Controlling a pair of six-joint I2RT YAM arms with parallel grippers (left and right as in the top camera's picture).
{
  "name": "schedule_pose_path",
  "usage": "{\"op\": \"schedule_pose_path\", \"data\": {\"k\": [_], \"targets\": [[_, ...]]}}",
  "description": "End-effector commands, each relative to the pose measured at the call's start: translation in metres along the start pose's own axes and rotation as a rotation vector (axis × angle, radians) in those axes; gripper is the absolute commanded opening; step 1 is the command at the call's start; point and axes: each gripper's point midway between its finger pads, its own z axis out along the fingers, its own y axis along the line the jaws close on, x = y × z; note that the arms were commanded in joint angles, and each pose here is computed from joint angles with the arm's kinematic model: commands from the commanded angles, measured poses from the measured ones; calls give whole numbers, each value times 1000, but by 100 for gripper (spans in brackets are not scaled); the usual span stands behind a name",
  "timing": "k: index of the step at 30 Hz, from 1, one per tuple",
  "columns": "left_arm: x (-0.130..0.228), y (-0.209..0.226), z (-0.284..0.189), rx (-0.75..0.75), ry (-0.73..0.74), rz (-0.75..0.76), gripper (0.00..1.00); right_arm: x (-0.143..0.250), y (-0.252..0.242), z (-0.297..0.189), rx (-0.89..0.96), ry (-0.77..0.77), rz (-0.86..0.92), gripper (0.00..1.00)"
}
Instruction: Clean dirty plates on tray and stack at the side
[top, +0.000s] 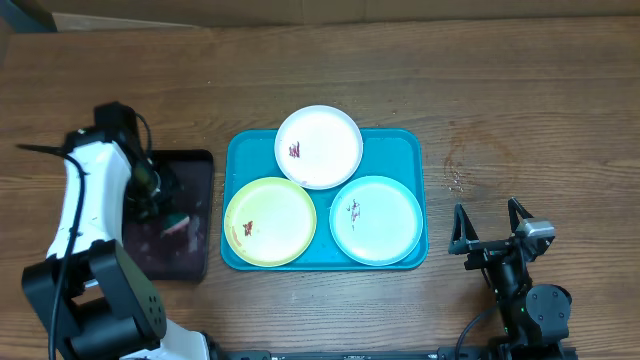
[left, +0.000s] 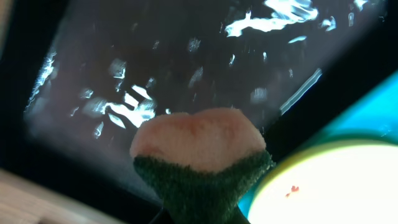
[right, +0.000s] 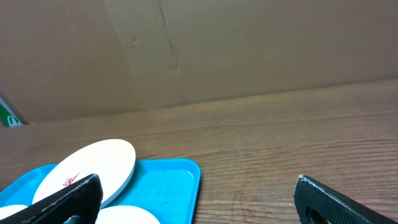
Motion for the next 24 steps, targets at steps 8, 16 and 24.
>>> {"op": "schedule_pose_path", "data": {"k": [8, 16, 24], "targets": [[-47, 9, -140, -32, -353, 0, 4, 1, -3, 0, 11, -5, -3, 100], [-23, 29, 5, -168, -159, -60, 4, 1, -3, 0, 10, -4, -3, 100], [-29, 16, -116, -72, -232, -62, 4, 1, -3, 0, 11, -5, -3, 100]]}}
